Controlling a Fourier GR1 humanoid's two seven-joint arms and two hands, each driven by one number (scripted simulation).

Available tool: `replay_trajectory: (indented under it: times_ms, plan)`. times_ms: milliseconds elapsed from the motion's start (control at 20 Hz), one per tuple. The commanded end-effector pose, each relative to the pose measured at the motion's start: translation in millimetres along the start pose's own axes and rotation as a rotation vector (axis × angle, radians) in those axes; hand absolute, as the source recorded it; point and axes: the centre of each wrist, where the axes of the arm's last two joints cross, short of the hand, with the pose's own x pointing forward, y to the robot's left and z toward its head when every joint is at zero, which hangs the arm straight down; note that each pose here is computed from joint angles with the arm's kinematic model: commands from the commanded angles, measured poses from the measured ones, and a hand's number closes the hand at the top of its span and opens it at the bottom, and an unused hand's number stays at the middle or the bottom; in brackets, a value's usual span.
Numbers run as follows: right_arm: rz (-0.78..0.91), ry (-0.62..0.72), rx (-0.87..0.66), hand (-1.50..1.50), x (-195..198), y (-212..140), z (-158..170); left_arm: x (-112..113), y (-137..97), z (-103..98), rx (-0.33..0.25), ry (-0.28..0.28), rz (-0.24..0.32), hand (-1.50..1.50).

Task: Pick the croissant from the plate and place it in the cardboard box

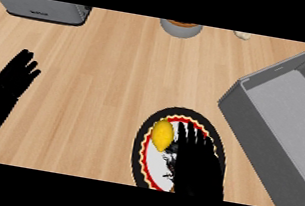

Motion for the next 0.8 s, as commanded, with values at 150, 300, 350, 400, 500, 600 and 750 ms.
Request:
replay_trajectory:
  times_ms: [150, 300, 350, 400, 500, 600, 750]
  plan:
    - [0.134, 0.175, 0.008, -1.50, 20.6, 10.0, 0.3, 0.3, -10.3, -4.5, -0.010, -0.001, 0.019, 0.00]
    - [0.114, 0.200, 0.021, -1.50, 9.8, 1.7, -19.9, 0.0, 8.4, 10.8, 0.022, -0.010, 0.003, 0.00]
    - [0.119, 0.195, 0.045, -1.50, 9.9, 5.8, -12.6, 6.3, 11.2, 12.0, 0.002, -0.025, -0.007, 0.00]
    - [0.131, 0.211, 0.052, -1.50, 10.4, 15.0, -16.8, 10.5, 5.8, 0.5, 0.001, -0.009, -0.010, 0.00]
    - [0.127, 0.210, 0.060, -1.50, 12.6, 8.6, -21.8, -11.1, 10.1, 13.6, -0.011, -0.001, 0.004, 0.00]
    - [0.136, 0.218, 0.062, -1.50, 11.3, 9.5, -21.3, 4.7, 0.3, 3.4, -0.001, -0.011, -0.013, 0.00]
    - [0.130, 0.239, 0.056, -1.50, 15.0, 16.0, -15.6, -2.0, 1.4, -6.2, 0.011, -0.011, 0.000, 0.00]
